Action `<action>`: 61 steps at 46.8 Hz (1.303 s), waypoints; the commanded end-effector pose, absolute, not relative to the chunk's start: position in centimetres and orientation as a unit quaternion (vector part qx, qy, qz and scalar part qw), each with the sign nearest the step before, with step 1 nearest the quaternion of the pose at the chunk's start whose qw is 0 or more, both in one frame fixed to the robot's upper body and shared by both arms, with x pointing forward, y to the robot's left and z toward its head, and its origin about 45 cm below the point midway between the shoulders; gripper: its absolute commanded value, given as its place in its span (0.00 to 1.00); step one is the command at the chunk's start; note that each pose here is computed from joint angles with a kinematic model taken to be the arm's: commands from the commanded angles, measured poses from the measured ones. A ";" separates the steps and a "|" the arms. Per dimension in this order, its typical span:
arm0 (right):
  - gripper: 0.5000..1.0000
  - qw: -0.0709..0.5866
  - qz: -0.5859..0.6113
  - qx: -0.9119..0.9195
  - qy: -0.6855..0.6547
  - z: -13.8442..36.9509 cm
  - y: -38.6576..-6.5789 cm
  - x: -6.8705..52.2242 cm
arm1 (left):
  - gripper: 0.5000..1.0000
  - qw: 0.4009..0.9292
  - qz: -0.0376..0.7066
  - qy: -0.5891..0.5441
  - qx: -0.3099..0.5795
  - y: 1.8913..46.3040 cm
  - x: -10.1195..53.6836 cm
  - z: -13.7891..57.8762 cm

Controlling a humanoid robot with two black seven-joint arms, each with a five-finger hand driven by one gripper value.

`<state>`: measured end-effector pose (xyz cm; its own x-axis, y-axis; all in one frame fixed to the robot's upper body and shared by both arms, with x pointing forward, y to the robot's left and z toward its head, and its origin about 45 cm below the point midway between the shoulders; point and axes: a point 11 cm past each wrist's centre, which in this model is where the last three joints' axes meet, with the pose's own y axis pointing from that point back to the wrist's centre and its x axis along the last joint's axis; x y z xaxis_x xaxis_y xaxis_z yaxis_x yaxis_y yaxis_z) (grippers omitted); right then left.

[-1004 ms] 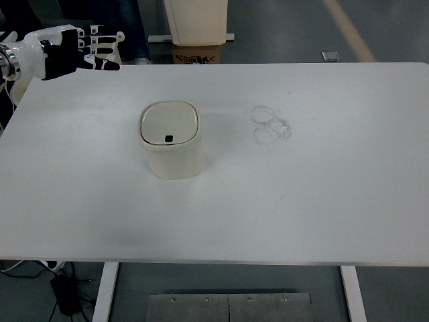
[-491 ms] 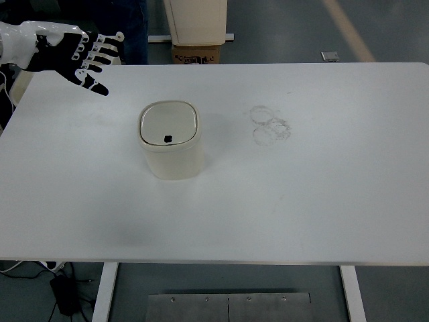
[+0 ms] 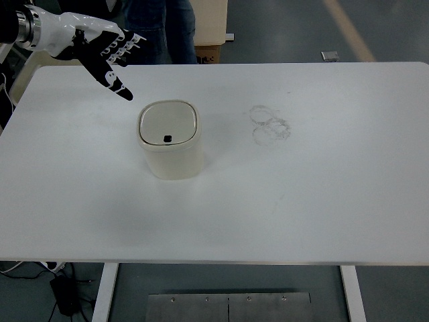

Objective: Open trash bin

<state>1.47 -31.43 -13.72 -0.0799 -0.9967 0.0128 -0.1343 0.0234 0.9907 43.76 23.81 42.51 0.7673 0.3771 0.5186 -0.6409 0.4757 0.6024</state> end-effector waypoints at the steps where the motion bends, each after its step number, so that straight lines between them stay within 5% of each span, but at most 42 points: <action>1: 0.99 0.449 -0.480 0.508 -0.557 -13.7 -31.4 1.5 | 1.00 0.846 0.284 -0.171 0.417 22.4 43.4 42.5; 61: 0.99 0.449 -0.480 0.508 -0.557 -13.7 -31.4 1.5 | 1.00 0.867 0.218 -0.116 0.434 21.3 40.6 37.1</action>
<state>1.48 -31.42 -13.72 -0.0794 -0.9968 0.0123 -0.1344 0.0229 0.9907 40.65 21.22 37.33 0.8762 0.2775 0.3939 -0.4816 0.5310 0.6972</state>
